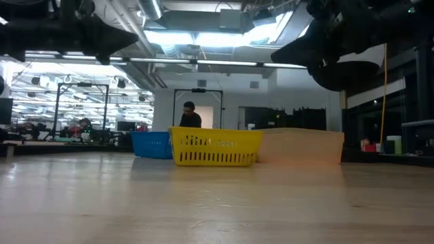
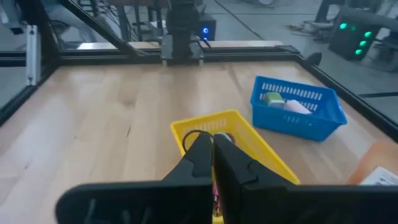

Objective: Pick and place items into bin
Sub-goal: Return to Home Position

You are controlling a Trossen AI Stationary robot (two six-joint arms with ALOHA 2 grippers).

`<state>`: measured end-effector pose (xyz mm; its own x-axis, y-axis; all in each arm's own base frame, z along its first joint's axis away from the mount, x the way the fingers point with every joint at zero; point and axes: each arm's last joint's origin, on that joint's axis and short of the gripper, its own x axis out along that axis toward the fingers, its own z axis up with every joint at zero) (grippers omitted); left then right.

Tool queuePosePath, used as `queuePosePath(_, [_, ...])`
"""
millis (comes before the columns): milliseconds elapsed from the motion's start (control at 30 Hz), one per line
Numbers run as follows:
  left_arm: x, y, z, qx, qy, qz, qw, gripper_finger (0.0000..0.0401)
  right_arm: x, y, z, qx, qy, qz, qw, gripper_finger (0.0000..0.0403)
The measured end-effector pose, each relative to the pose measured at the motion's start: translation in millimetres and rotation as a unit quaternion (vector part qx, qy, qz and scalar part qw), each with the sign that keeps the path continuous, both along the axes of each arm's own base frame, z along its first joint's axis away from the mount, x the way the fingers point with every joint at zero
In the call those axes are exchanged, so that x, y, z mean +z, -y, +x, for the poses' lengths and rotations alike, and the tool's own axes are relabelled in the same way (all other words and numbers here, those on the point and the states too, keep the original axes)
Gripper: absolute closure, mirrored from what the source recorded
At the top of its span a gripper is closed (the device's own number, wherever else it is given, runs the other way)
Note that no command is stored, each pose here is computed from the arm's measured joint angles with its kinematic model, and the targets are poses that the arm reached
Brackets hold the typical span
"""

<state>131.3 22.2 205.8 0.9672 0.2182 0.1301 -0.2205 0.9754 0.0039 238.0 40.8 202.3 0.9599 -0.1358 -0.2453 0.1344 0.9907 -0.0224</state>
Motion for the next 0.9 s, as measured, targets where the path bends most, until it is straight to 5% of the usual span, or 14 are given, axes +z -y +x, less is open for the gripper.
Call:
queuePosePath(567, [-12, 3, -34, 0.033, 0.006, 0.013, 0.999, 0.0398, 18, 22, -7, -0.008, 0.029, -0.024, 0.999, 0.0403])
queuePosePath(900, [-17, 5, -34, 0.017, -0.02, 0.033, 0.999, 0.0398, -1, 23, -22, 0.007, 0.066, -0.015, 0.998, 0.0403])
